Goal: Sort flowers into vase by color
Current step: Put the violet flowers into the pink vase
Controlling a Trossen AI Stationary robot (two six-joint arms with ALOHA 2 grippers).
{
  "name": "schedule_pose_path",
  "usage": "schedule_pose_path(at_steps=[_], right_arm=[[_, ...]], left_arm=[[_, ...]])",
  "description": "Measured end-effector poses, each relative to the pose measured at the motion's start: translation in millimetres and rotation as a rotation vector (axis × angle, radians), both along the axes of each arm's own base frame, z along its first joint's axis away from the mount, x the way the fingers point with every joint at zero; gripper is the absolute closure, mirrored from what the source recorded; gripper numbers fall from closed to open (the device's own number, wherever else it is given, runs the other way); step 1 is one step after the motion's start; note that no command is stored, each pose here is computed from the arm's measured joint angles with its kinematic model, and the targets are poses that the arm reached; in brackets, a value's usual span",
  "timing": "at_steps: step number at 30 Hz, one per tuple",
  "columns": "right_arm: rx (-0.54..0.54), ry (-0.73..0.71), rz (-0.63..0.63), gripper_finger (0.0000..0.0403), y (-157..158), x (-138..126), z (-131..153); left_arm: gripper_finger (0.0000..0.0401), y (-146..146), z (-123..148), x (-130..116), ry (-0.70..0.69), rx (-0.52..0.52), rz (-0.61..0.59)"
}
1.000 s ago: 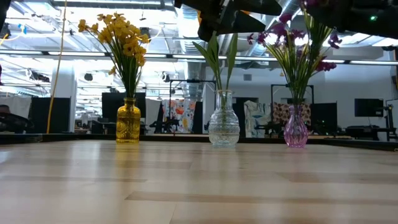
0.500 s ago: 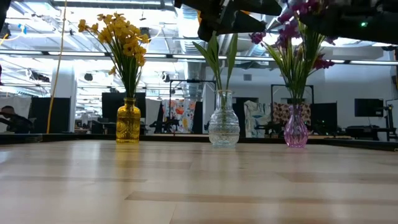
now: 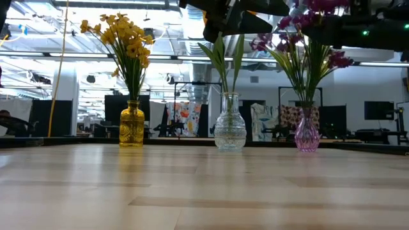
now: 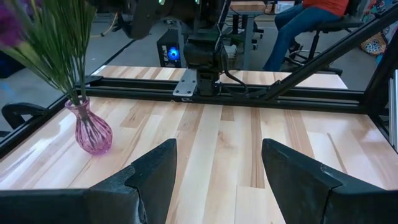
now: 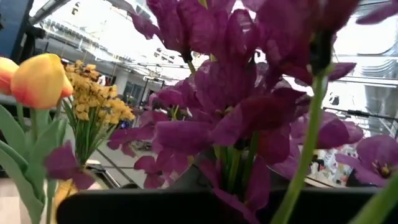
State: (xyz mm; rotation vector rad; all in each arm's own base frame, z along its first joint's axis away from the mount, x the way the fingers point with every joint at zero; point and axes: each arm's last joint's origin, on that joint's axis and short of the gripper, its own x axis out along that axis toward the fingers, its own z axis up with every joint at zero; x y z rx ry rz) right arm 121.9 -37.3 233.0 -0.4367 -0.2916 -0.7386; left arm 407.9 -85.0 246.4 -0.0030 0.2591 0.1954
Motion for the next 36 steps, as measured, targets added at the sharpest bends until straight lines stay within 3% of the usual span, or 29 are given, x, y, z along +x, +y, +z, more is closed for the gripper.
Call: schedule_pose_path(at_steps=[11,21,28,36], right_arm=[[0.042,-0.007,-0.028,0.0362,-6.1,-0.5,-2.2],[0.048,0.008,-0.035,0.0333,-7.0,-0.2,-3.7],[0.087,0.029,-0.109,0.0286,-9.0,-0.6,-6.8],[0.091,0.038,-0.111,0.0217,-9.2,-0.2,-7.7]], left_arm=[[0.0177,0.0,0.0,0.0,0.000,0.000,0.000],[0.0177,0.0,0.0,0.0,0.000,0.000,0.000],[0.0177,0.0,0.0,0.0,0.000,0.000,0.000],[0.0177,0.0,-0.1,0.0,-0.001,-0.004,0.001]])
